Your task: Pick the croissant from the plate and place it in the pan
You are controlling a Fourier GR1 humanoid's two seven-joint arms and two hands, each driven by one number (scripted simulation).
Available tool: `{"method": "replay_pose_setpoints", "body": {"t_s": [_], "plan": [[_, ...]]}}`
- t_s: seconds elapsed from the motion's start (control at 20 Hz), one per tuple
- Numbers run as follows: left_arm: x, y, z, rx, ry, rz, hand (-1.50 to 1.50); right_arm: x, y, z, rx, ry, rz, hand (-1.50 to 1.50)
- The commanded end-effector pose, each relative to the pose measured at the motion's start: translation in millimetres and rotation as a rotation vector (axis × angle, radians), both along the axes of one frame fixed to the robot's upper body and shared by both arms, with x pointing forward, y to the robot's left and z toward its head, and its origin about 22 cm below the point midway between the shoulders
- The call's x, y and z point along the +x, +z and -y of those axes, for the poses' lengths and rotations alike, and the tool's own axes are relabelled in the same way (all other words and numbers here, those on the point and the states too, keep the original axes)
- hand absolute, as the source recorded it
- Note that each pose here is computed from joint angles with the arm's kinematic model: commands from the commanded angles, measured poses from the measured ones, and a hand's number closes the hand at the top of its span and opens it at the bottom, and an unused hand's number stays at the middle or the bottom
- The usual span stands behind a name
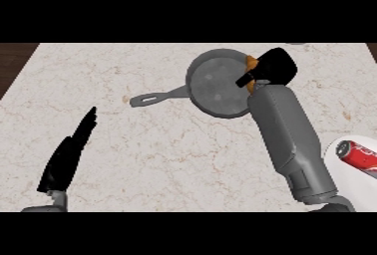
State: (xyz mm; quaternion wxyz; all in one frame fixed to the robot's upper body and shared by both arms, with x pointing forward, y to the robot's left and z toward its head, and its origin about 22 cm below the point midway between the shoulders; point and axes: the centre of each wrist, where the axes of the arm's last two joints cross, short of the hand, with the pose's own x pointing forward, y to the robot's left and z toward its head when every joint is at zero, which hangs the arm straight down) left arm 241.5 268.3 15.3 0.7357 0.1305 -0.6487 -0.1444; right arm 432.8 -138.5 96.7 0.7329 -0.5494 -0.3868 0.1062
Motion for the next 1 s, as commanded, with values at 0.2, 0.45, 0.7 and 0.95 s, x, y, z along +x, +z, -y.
{"method": "replay_pose_setpoints", "body": {"t_s": [0.2, 0.45, 0.7, 0.95], "plan": [[2.9, 2, 10, 0.006, -0.026, 0.029, 0.00, 8, -15, 18, 0.443, -0.198, 0.122, -1.50], [-1.4, -2, 12, -0.004, -0.024, 0.006, 0.00, 9, -15, 17, 0.384, -0.196, 0.401, -1.50], [-3.6, -10, -1, 0.011, -0.009, -0.003, 0.00, 14, -2, 23, 0.340, -0.290, 0.637, -1.50], [-7.7, -8, -8, 0.008, 0.028, -0.013, 0.00, 14, -8, 30, 0.339, -0.436, 0.759, -1.50]]}}
